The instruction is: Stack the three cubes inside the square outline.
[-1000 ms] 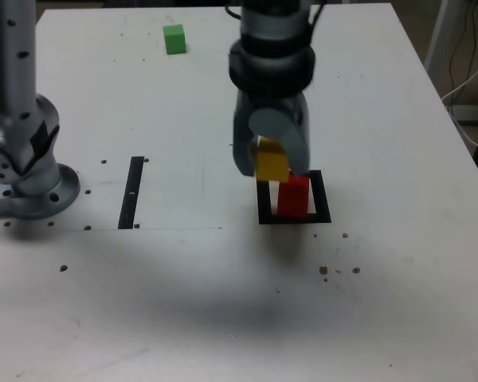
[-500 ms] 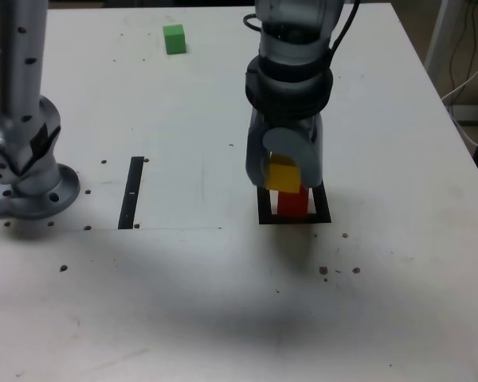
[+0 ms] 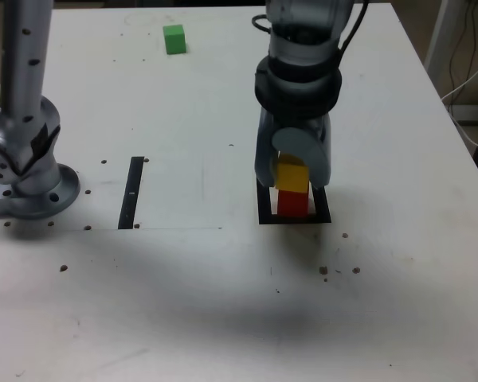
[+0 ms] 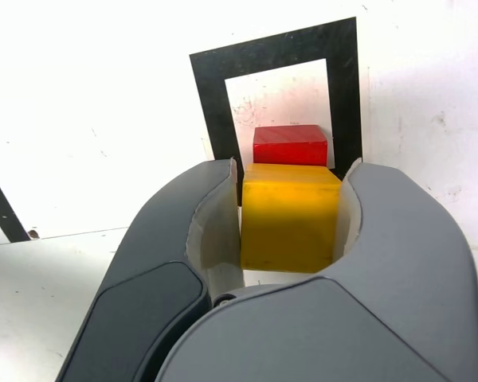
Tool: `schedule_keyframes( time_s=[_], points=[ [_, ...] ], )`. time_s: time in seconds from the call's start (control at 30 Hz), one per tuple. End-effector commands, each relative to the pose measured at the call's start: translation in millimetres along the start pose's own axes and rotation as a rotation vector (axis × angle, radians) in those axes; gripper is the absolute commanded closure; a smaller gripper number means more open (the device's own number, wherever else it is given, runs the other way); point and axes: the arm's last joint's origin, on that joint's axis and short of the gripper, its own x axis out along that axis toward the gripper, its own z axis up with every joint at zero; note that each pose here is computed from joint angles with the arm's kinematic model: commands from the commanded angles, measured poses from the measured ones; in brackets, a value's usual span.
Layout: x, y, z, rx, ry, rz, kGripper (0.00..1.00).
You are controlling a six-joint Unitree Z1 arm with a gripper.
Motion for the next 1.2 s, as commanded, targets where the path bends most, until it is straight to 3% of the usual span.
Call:
schedule_keyframes(
  time_s=[0.0, 0.33, 0.43, 0.6, 0.73, 0.9, 1.17],
  points=[
    [3, 0, 6, 0.000, 0.003, 0.000, 0.72],
    [7, 1, 11, -0.003, 0.006, 0.007, 0.70],
    [8, 1, 10, -0.002, 0.014, 0.007, 0.62],
    [8, 2, 5, 0.000, 0.038, 0.009, 0.31],
    [3, 4, 2, 0.001, 0.026, 0.014, 0.12],
    [-1, 5, -1, 0.005, 0.017, 0.026, 0.02],
    [-11, 8, -9, 0.006, 0.014, 0.035, 0.01]
  ],
)
